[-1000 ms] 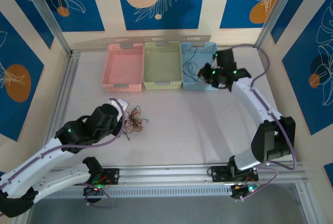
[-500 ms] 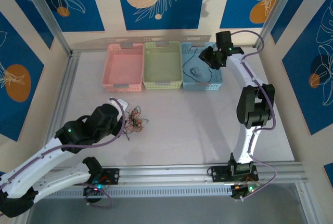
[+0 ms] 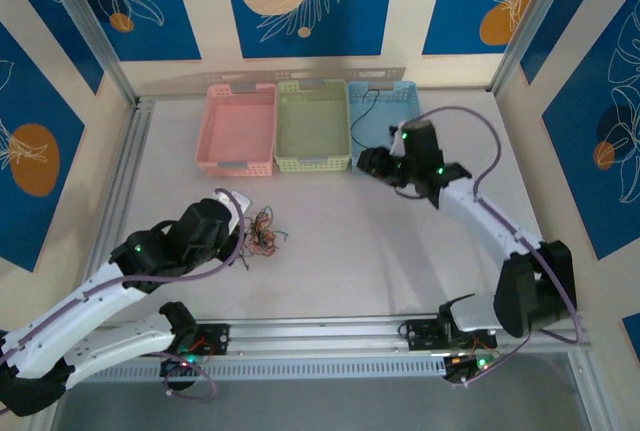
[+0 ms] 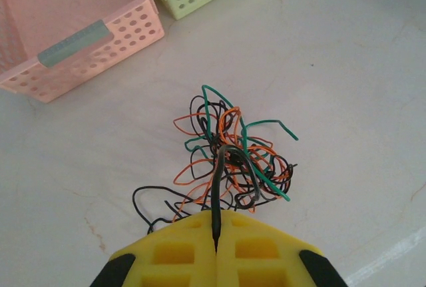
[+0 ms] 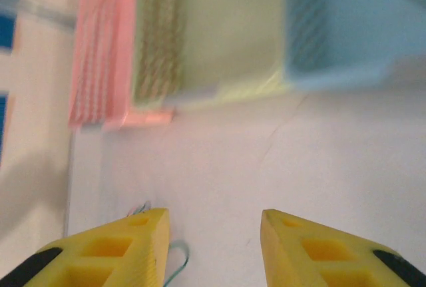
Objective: Untangle the cables
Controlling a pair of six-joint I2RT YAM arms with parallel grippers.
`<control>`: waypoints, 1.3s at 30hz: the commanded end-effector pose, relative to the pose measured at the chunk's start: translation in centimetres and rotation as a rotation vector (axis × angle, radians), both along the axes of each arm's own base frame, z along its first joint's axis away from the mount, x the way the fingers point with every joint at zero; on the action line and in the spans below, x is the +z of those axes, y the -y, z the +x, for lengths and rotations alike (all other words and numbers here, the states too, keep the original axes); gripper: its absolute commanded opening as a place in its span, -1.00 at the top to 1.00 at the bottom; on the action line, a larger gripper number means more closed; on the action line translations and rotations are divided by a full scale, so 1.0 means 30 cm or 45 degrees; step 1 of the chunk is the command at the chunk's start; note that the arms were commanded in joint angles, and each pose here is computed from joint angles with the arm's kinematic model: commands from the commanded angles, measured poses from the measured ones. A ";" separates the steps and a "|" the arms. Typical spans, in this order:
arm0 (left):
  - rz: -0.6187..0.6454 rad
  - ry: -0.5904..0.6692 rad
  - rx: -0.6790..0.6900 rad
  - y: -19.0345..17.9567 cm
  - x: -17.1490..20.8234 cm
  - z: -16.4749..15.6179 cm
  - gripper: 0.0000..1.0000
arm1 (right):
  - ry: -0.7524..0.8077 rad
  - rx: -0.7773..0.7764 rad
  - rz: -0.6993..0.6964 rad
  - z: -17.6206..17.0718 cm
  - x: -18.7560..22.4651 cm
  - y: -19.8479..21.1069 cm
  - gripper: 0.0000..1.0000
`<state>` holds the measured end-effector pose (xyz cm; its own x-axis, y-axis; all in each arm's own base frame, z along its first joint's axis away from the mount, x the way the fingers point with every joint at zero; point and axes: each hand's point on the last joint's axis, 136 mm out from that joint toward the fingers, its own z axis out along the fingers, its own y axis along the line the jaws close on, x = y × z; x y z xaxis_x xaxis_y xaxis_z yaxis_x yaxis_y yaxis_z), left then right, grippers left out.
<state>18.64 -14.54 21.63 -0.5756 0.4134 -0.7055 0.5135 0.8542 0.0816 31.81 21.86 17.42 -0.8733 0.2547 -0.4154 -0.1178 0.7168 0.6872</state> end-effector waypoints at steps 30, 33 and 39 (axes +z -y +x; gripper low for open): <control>-0.328 -0.379 0.420 -0.007 -0.391 -0.073 1.00 | -0.399 0.296 -0.036 -0.232 -0.436 -0.409 0.19; -0.324 -0.371 0.423 -0.011 -0.391 -0.071 1.00 | -0.410 0.304 -0.045 -0.223 -0.448 -0.417 0.32; -0.311 -0.371 0.429 -0.021 -0.400 -0.075 1.00 | -0.373 0.263 -0.091 -0.183 -0.423 -0.384 1.00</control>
<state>16.62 -14.30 10.26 -0.8270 0.0276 -0.5616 0.1962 0.9501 -0.2424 25.50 34.11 3.76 -0.9922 0.0239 -0.1228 -0.0666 0.7302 0.6799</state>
